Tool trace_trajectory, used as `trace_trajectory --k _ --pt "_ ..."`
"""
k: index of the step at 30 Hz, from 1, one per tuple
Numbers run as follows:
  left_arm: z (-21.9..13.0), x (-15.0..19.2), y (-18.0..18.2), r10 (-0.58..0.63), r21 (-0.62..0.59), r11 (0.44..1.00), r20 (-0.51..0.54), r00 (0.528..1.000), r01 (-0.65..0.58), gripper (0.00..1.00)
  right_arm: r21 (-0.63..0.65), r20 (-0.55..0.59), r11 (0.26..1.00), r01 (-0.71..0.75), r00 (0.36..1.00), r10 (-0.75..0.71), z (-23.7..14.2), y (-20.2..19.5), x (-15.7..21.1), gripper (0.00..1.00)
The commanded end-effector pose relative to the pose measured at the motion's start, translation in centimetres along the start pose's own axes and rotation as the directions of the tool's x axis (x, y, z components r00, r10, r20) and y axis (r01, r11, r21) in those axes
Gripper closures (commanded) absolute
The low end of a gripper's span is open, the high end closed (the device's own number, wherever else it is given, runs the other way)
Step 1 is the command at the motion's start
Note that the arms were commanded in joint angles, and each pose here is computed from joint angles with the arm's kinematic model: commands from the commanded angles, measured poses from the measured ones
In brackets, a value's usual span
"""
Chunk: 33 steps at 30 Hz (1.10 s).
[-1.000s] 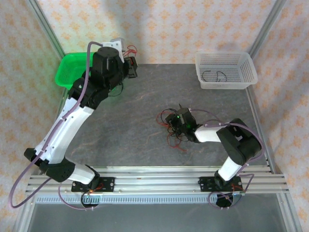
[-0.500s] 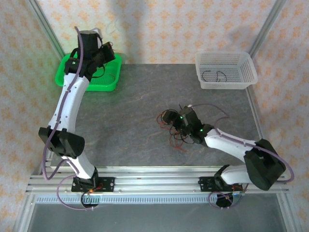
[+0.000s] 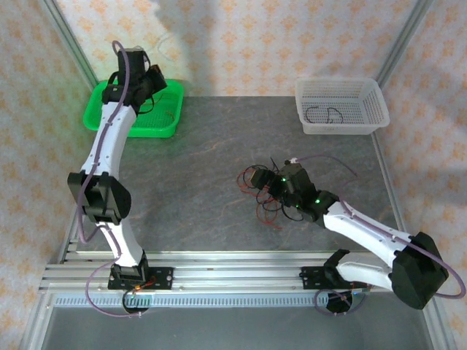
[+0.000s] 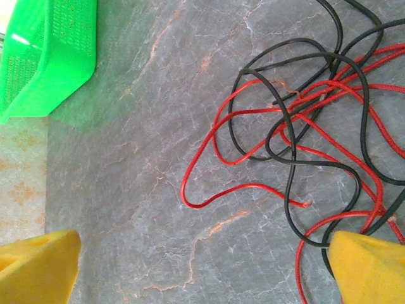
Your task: Untangle the cables
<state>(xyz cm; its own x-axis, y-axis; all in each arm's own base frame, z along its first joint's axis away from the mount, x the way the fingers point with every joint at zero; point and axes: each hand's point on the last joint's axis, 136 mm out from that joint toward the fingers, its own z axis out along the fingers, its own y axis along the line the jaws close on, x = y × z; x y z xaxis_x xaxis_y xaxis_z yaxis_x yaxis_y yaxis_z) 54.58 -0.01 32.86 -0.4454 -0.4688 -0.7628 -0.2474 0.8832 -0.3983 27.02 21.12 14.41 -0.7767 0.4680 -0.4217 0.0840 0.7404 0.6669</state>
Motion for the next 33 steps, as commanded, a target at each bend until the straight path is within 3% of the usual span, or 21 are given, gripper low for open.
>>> trace_trajectory --k 1,14,25,31,33 --pt "0.7 -1.9 2.4 -0.008 -0.093 0.996 0.068 0.998 0.015 1.0 -0.007 0.011 1.0 0.025 1.0 -0.025 -0.9 0.7 -0.4 0.0" --pt "7.5 1.5 10.5 -0.032 -0.301 0.953 0.014 0.999 0.035 1.0 0.022 0.013 1.0 -0.005 1.0 0.005 -1.4 -1.0 0.3 0.0" --pt "14.0 10.0 12.8 -0.105 -0.277 0.959 -0.154 0.982 0.058 1.0 0.044 0.017 0.999 -0.005 1.0 0.004 -1.5 -1.4 0.2 0.0" --pt "15.4 11.9 12.3 -0.143 -0.225 0.97 -0.206 0.968 0.096 1.0 0.066 0.018 0.998 -0.004 1.0 0.003 -1.4 -1.7 0.1 0.0" --pt "15.5 12.0 12.0 -0.151 -0.211 0.972 -0.215 0.965 0.105 0.89 0.068 0.017 0.998 -0.002 1.0 0.001 -1.3 -1.6 0.1 0.0"
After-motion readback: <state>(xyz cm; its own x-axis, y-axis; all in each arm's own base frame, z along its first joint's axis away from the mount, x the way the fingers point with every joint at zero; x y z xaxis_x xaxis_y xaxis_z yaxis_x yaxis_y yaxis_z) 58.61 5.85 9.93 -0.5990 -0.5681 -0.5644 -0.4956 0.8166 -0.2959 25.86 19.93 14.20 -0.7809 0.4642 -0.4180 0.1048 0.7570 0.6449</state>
